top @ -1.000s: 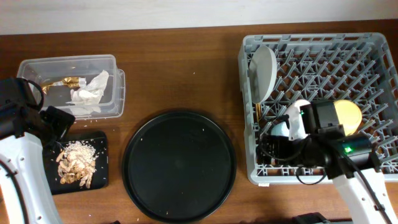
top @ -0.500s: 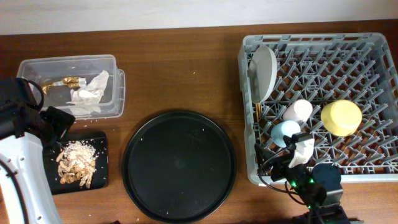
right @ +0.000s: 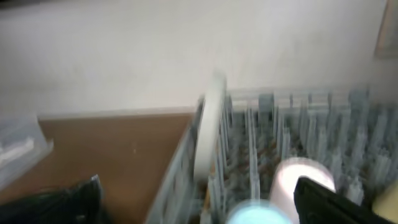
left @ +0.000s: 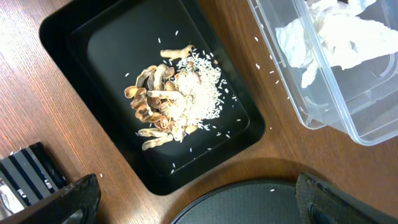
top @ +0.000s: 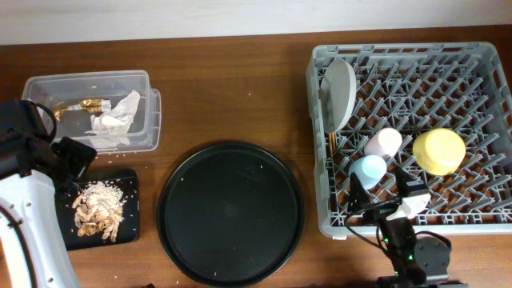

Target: Sort waste into correct bins and load items into the dishwasher rack

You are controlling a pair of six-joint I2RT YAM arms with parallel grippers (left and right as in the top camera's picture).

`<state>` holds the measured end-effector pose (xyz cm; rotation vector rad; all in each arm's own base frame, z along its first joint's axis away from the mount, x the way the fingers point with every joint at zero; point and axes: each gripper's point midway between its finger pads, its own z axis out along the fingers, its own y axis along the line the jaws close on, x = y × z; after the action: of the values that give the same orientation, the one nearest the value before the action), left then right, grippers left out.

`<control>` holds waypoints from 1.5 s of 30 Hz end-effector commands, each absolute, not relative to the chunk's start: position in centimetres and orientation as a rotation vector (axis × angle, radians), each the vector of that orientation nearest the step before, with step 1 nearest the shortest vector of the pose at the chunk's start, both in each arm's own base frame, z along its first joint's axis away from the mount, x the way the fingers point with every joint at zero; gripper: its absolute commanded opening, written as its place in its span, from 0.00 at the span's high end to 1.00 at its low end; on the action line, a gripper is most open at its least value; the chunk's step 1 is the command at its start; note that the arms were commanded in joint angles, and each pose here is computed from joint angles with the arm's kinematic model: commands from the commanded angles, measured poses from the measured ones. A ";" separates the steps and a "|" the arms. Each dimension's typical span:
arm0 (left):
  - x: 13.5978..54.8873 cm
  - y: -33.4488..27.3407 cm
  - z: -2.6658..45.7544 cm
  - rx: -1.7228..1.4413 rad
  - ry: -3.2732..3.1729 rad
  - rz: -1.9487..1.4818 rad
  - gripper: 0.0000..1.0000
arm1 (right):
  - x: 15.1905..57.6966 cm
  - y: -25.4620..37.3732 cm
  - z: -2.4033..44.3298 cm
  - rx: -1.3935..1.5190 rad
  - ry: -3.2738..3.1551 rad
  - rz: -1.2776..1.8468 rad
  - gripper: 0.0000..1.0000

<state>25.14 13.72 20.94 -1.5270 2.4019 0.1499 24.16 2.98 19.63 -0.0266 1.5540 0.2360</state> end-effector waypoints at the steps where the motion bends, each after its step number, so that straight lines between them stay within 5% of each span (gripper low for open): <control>1: 25.1 13.9 20.9 -1.534 2.396 0.156 0.01 | 24.4 2.7 18.5 -0.036 1.532 0.219 0.01; 13: 25.1 13.9 20.9 -1.534 2.396 0.156 0.01 | 24.6 -1.1 15.6 -0.032 1.647 -0.083 0.01; 45: 23.1 11.0 18.7 -1.483 2.512 0.139 0.01 | 24.6 -1.1 15.6 -0.031 1.646 -0.080 0.01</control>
<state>22.49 12.44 19.78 -1.5742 2.5127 0.1826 24.62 -0.67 15.86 -0.0487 1.6427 -0.0661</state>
